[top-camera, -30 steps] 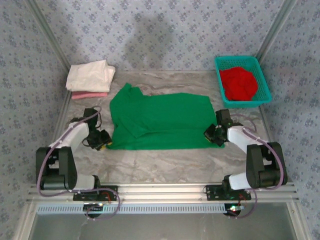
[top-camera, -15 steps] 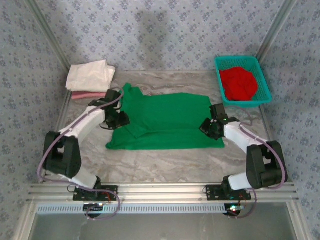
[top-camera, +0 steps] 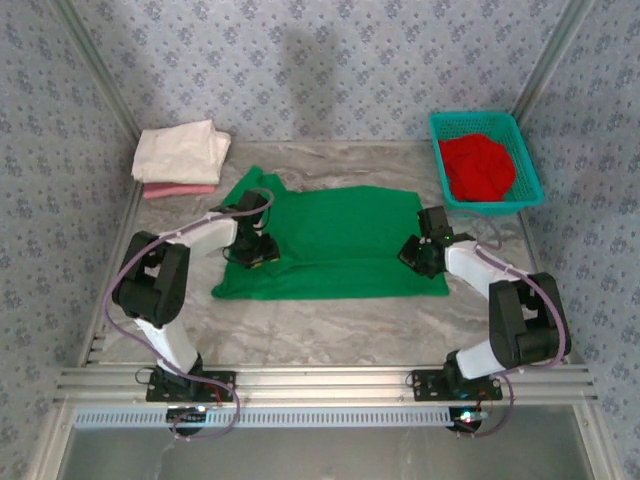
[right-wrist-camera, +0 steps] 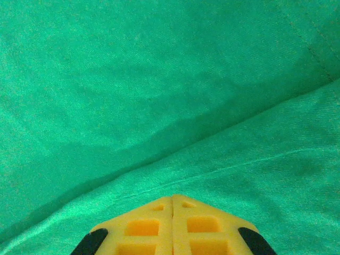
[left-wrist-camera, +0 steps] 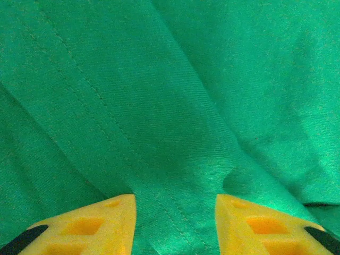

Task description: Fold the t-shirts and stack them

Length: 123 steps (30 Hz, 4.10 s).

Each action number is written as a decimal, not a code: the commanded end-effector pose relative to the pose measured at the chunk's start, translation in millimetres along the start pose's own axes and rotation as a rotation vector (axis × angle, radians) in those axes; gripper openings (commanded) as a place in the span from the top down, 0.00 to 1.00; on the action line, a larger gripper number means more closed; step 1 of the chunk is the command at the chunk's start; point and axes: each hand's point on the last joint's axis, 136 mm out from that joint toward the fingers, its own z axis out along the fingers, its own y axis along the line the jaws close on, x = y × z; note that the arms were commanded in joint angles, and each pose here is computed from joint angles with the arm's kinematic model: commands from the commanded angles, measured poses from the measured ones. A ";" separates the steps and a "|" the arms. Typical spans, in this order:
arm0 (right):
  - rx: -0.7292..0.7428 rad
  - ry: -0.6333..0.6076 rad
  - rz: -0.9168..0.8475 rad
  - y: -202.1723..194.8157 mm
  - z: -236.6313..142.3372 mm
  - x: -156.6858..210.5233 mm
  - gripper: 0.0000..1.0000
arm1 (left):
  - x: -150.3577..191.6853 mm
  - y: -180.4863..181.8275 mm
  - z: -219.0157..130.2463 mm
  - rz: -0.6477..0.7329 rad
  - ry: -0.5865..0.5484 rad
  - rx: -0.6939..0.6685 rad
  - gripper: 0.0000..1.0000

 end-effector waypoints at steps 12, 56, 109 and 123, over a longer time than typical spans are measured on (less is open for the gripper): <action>-0.027 -0.004 -0.019 9.5 -2.0 -8.3 0.91 | -0.8 4.2 3.6 -0.021 -0.057 -0.035 0.61; -0.061 0.022 -0.056 16.8 2.1 -4.3 0.88 | -66.7 -22.7 -68.4 0.119 -0.281 -0.031 0.49; 0.080 0.011 -0.161 -20.9 -35.0 -2.1 0.71 | -6.0 46.6 -101.1 0.074 -0.277 -0.032 0.38; 0.179 0.148 -0.114 -55.4 -17.1 -14.8 0.53 | 32.2 75.2 -41.0 0.019 -0.145 -0.021 0.68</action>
